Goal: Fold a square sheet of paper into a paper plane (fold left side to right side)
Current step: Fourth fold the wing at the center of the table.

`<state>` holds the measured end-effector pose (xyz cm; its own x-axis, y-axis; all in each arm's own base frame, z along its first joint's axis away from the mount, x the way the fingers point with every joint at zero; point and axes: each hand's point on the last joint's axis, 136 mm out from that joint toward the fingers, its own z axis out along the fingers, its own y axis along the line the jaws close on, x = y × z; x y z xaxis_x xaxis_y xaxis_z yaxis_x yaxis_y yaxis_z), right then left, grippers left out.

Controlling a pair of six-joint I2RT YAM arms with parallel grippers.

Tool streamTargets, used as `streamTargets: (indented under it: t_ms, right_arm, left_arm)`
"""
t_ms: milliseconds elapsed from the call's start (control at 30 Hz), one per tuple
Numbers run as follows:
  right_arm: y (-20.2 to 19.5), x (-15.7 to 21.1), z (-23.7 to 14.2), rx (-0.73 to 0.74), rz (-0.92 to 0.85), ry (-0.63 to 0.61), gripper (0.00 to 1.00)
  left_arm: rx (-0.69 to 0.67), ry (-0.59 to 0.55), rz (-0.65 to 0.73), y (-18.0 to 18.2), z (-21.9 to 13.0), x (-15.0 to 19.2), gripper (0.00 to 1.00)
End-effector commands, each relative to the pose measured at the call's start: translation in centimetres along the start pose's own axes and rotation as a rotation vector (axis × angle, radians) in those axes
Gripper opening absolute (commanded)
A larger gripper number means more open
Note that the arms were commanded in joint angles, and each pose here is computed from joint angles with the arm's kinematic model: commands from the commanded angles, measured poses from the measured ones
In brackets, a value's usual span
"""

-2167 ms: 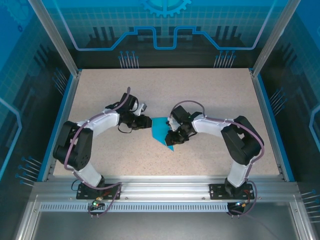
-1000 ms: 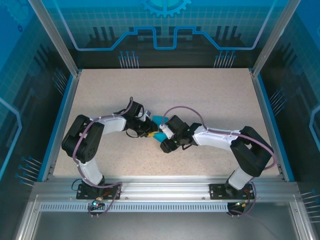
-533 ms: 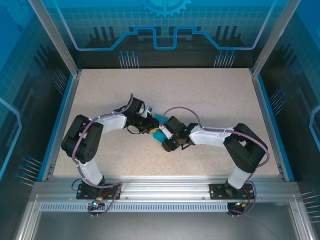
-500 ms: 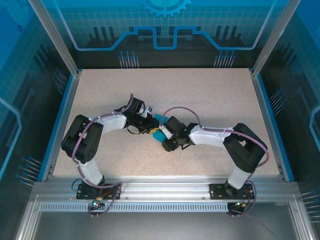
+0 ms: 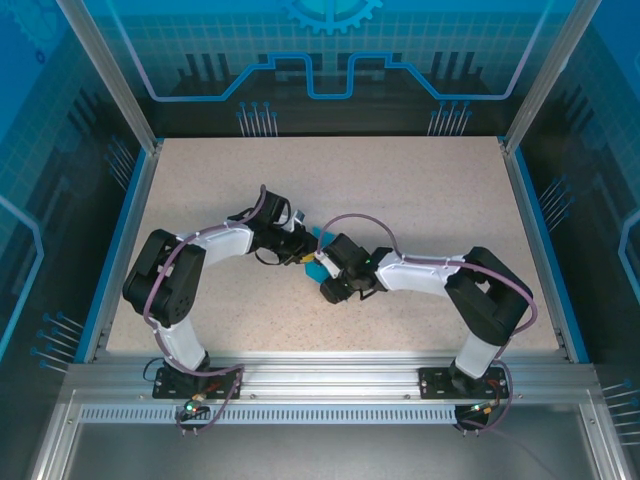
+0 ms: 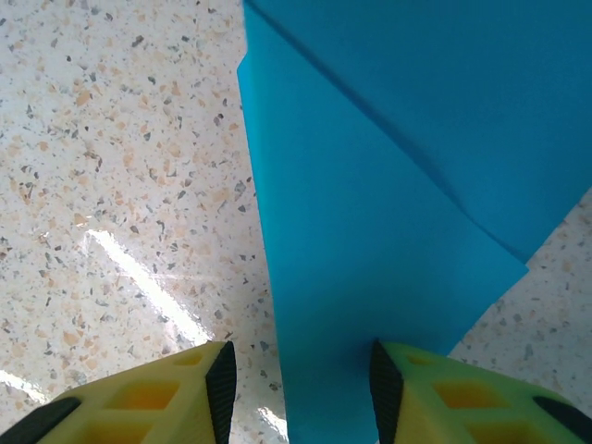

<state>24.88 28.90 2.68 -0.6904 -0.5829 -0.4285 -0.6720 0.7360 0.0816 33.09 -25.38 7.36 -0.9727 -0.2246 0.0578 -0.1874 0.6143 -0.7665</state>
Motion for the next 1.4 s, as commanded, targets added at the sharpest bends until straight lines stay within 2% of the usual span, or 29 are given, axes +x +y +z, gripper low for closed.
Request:
streamTargets:
  t_ms: [0, 233, 333, 433, 600, 800, 1167, 1300, 1367]
  right_arm:
    - [-0.1, -0.4, -0.6, 0.044, -0.034, -0.032, 0.45]
    - [-0.8, -0.3, -0.9, 0.115, -0.046, -0.041, 0.45]
    - [-0.7, -0.1, -0.7, 0.117, -0.051, -0.038, 0.42]
    - [-0.7, 0.0, -0.5, 0.118, -0.049, -0.031, 0.36]
    - [-0.7, 0.4, -0.5, 0.112, -0.048, -0.025, 0.19]
    - [-0.3, 0.6, -0.3, 0.074, -0.036, -0.019, 0.05]
    - [0.6, -0.3, -1.6, -0.076, 0.007, -0.022, 0.02]
    - [1.1, -0.4, -1.8, -0.181, 0.048, -0.005, 0.02]
    - [1.3, -0.4, -1.8, -0.232, 0.072, 0.008, 0.01]
  left_arm:
    - [0.004, 0.005, -0.016, -1.1, -0.4, 0.2, 0.16]
    - [-0.007, 0.004, -0.024, -0.8, -0.4, 0.2, 0.16]
    - [-0.013, 0.002, -0.026, -0.7, -0.4, 0.1, 0.16]
    - [-0.017, 0.002, -0.027, -0.6, -0.4, 0.2, 0.16]
    - [-0.032, -0.009, -0.021, -0.5, -0.7, 0.2, 0.17]
    - [-0.03, -0.028, -0.003, -0.6, -1.7, 0.0, 0.31]
    - [-0.012, -0.143, 0.048, -1.4, -6.5, -1.5, 0.55]
    - [-0.021, -0.193, 0.03, -0.5, -8.0, -1.8, 0.57]
    - [-0.03, -0.187, 0.025, 0.1, -7.9, -1.5, 0.55]
